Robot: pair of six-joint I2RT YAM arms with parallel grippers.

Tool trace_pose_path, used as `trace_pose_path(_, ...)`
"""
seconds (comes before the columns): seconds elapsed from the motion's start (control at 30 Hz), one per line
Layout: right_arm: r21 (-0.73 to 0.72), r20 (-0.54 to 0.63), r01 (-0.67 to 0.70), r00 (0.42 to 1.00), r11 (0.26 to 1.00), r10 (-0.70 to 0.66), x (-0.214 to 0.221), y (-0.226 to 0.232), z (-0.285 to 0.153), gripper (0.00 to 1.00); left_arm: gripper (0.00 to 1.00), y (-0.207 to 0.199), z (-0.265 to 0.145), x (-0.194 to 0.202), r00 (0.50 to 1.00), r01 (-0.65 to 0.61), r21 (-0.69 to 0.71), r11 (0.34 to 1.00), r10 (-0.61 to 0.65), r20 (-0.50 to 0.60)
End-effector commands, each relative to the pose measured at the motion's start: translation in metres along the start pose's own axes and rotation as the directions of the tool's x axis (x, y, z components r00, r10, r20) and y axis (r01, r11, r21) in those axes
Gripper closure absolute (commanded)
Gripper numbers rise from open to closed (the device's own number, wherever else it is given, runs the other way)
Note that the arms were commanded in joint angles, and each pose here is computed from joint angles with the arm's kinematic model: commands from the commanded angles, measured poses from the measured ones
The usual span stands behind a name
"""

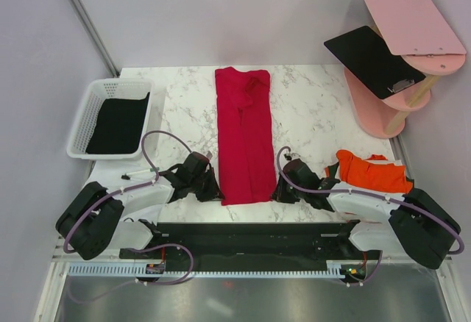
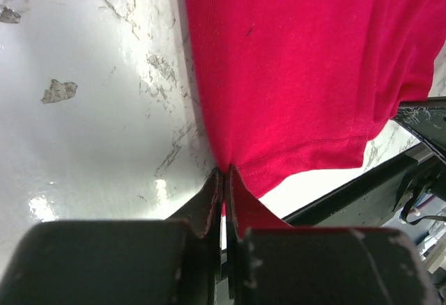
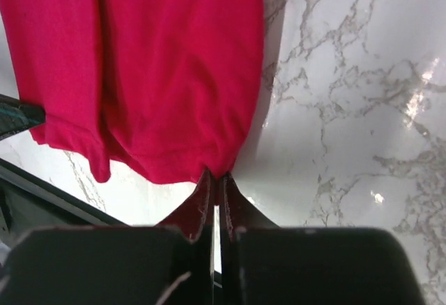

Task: Fold and stack the t-shirts
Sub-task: Grab the bottom of the folded rectangular tshirt with both arms

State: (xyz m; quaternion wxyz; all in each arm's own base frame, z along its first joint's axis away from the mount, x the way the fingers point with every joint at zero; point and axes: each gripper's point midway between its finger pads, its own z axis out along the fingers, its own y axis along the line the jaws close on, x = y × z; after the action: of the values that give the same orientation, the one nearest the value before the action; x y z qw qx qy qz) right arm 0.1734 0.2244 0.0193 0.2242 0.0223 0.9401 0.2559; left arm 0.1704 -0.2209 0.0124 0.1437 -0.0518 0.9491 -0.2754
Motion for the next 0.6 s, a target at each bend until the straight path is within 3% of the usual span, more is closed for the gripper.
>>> trace_pose_path(0.0,-0.065,0.004,0.004,1.0,0.998,-0.004,-0.003,0.014,0.0,1.0,0.98,0.041,0.0,0.028,0.996,-0.005,-0.148,0.989,-0.008,-0.087)
trace_pose_path(0.27,-0.046,0.158,0.08,0.985,0.996,-0.072,-0.045,0.028,-0.03,1.0,0.98,0.011,-0.024,-0.009,0.999,-0.018,-0.128,0.992,0.023,0.032)
trace_pose_path(0.57,0.123,0.317,0.206,0.919,0.971,-0.235,-0.111,0.032,-0.032,1.0,0.98,-0.038,-0.04,-0.088,0.983,-0.071,-0.122,0.99,0.09,0.157)
